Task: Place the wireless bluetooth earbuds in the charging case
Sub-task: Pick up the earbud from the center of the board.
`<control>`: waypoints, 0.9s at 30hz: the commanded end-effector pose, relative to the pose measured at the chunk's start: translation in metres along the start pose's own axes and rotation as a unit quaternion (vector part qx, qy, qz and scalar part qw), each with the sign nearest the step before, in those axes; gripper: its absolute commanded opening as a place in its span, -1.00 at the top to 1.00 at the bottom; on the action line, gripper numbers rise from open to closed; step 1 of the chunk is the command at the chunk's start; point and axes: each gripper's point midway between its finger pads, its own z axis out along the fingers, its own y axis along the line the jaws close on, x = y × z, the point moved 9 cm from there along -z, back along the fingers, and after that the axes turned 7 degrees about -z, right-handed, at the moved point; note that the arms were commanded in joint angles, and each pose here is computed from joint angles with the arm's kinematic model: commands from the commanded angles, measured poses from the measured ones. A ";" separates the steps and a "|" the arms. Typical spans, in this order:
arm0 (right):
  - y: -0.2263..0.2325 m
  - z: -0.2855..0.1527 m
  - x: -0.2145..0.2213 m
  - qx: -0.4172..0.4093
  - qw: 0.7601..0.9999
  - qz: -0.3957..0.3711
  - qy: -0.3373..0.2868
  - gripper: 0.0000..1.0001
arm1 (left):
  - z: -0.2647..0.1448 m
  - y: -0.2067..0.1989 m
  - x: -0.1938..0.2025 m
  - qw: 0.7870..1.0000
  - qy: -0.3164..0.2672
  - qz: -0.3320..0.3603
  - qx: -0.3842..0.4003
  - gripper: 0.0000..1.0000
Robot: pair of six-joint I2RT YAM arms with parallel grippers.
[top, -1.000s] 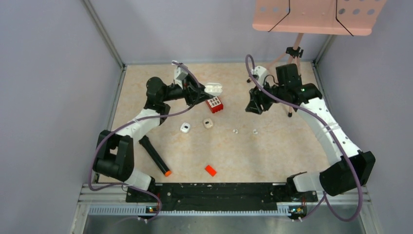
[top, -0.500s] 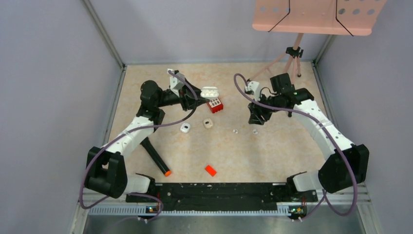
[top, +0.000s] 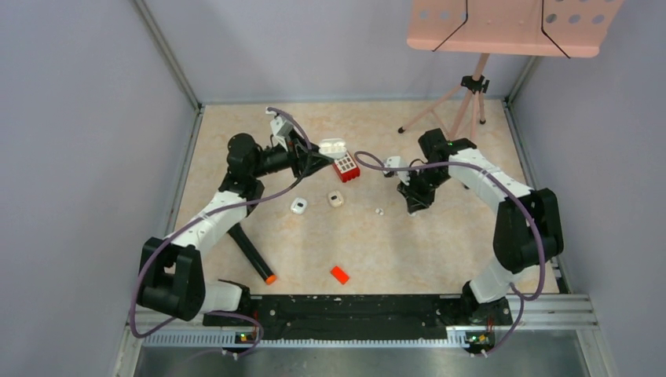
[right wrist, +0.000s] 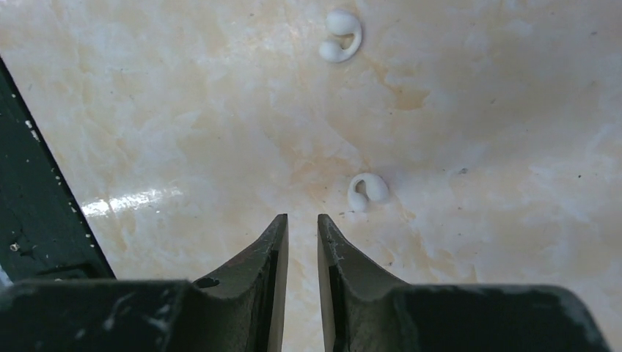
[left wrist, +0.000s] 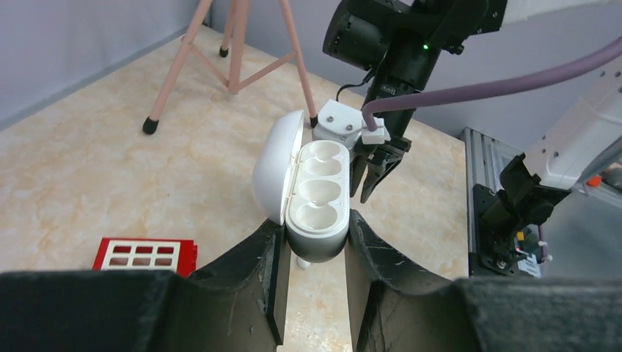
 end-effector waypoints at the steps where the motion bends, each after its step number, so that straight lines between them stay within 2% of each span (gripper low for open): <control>1: -0.019 -0.003 -0.012 0.040 0.999 0.008 -0.004 0.63 | -0.012 -0.003 -0.008 0.998 -0.030 -0.024 -0.047 1.00; 7: -0.014 0.018 -0.014 0.089 0.987 0.132 0.009 0.72 | -0.025 0.010 -0.008 0.993 -0.041 -0.034 -0.102 1.00; 12: -0.016 0.029 -0.013 0.094 0.974 0.204 0.012 0.79 | -0.033 0.018 -0.011 0.990 -0.048 -0.035 -0.125 1.00; 20: -0.010 0.046 -0.004 0.098 0.959 0.261 0.052 0.82 | -0.037 0.022 -0.014 0.990 -0.050 -0.034 -0.131 1.00; 27: -0.009 0.053 0.002 0.115 0.954 0.269 0.073 0.83 | -0.038 0.022 -0.013 0.989 -0.051 -0.034 -0.136 1.00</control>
